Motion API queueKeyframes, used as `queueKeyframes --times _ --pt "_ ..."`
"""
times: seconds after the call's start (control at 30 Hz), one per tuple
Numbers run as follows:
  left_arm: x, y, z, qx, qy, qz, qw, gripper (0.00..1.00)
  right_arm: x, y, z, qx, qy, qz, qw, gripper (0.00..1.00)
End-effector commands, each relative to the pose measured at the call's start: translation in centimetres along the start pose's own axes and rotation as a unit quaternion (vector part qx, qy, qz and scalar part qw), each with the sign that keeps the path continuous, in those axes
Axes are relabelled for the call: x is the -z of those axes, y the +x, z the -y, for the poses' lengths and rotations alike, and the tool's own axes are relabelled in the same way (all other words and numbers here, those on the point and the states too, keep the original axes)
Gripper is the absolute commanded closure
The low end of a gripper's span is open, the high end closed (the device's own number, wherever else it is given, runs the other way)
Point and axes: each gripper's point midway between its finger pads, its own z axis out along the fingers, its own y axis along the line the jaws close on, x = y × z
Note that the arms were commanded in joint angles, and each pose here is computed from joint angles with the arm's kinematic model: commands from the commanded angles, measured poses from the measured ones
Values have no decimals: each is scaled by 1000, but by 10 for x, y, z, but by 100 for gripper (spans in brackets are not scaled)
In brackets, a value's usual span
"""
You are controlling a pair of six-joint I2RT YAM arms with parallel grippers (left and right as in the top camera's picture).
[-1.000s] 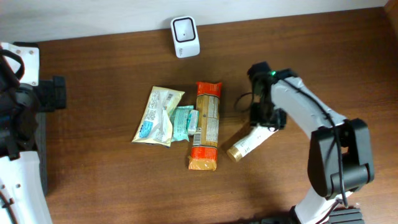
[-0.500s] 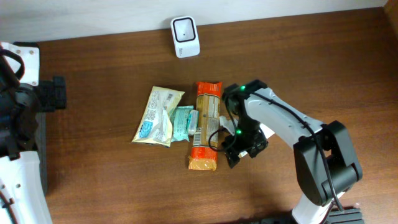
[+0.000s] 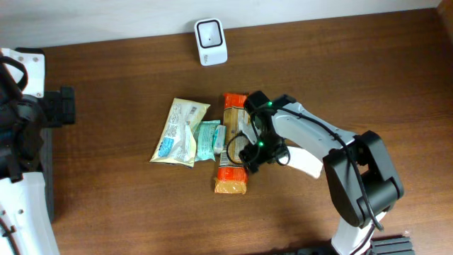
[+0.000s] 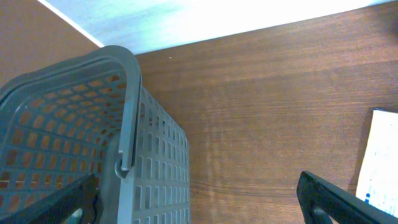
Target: Scan the item barcode
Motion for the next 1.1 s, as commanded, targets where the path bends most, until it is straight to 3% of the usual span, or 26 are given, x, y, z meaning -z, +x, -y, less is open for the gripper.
queueKeyframes --times 0.0,0.13,0.23,0.37,0.47,0.6,0.77,0.9,1.0,1.07 --pt "3 -3 -2 -4 -1 7 1000 1 3 -21 39 -105 71 48 991 20" --pt "3 -3 -2 -4 -1 6 1000 1 39 -53 71 -169 37 115 978 20" --pt "3 -3 -2 -4 -1 6 1000 1 98 -68 54 -133 -56 143 979 24" --pt "3 -3 -2 -4 -1 6 1000 1 146 -50 74 -180 -59 143 971 24" --pt "3 -3 -2 -4 0 6 1000 1 126 -10 104 -265 -6 69 962 18" --pt "3 -3 -2 -4 -1 6 1000 1 83 10 96 -268 -37 24 962 18" --pt "3 -3 -2 -4 -1 6 1000 1 42 38 94 -263 -98 -6 960 36" --pt "3 -3 -2 -4 -1 6 1000 1 29 35 96 -241 -145 40 959 49" --pt "3 -3 -2 -4 0 6 1000 1 47 28 98 -233 -159 117 952 49" --pt "3 -3 -2 -4 0 6 1000 1 87 33 104 -230 -138 188 945 48"
